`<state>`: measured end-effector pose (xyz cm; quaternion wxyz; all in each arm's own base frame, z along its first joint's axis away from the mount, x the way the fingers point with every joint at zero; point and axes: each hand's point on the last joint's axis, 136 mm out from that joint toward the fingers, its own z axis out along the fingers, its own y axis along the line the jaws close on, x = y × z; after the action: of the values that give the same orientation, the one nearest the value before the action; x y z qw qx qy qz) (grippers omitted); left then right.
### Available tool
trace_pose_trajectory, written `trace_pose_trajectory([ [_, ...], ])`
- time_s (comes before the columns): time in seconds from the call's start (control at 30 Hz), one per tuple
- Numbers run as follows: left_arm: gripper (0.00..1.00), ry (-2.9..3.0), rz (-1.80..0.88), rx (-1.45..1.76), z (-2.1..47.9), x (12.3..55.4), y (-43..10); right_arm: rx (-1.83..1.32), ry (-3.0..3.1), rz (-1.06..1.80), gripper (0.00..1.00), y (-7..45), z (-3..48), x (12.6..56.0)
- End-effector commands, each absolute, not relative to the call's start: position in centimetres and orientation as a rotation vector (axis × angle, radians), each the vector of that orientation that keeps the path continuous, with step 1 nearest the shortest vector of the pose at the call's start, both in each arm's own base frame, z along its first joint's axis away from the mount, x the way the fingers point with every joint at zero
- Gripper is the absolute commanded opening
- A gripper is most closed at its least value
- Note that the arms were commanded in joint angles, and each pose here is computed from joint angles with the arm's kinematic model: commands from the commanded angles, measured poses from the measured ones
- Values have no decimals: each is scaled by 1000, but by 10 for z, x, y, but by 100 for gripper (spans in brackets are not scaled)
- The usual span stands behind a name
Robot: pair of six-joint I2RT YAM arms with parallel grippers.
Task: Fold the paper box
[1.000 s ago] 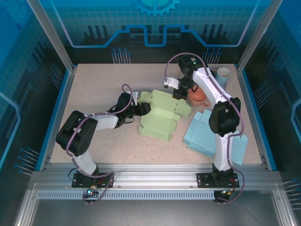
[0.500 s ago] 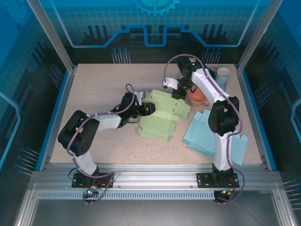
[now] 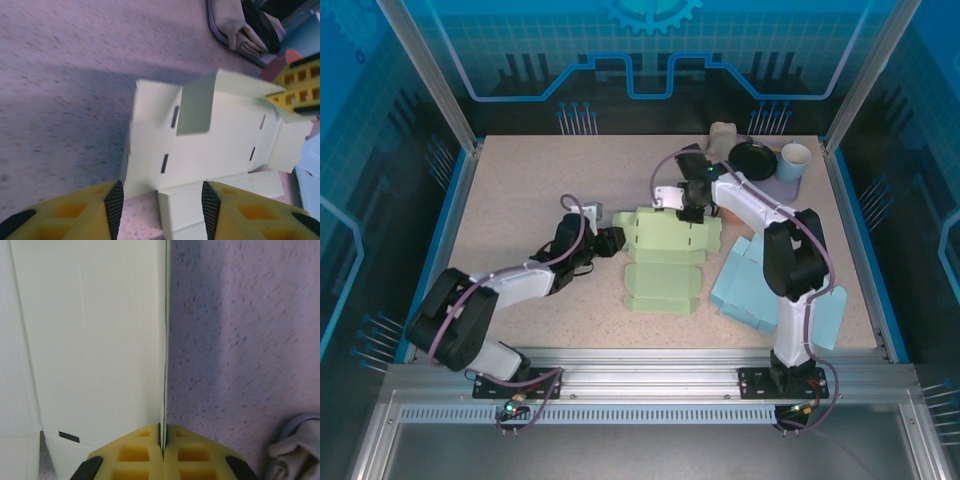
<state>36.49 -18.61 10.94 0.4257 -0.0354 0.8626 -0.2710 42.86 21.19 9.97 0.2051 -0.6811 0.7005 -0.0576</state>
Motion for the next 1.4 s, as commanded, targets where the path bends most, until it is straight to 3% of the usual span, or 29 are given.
trace_pose_trajectory([
  [0.0, 48, 2065, -514, -121, 125, 370, -158, -1816, 1673, -427, 0, 236, 143, 451],
  [0.17, 45, 2025, -424, -157, 129, 364, -137, -1758, 1458, -641, 0, 253, 148, 451],
  [0.67, 40, 1980, -286, -189, 121, 361, -111, -1555, 1170, -873, 0, 257, 160, 454],
  [1.13, 39, 1991, -257, -149, 105, 372, -115, -1486, 1172, -794, 0, 238, 148, 456],
  [1.37, 37, 2008, -285, -102, 99, 384, -128, -1561, 1201, -790, 0, 232, 117, 459],
])
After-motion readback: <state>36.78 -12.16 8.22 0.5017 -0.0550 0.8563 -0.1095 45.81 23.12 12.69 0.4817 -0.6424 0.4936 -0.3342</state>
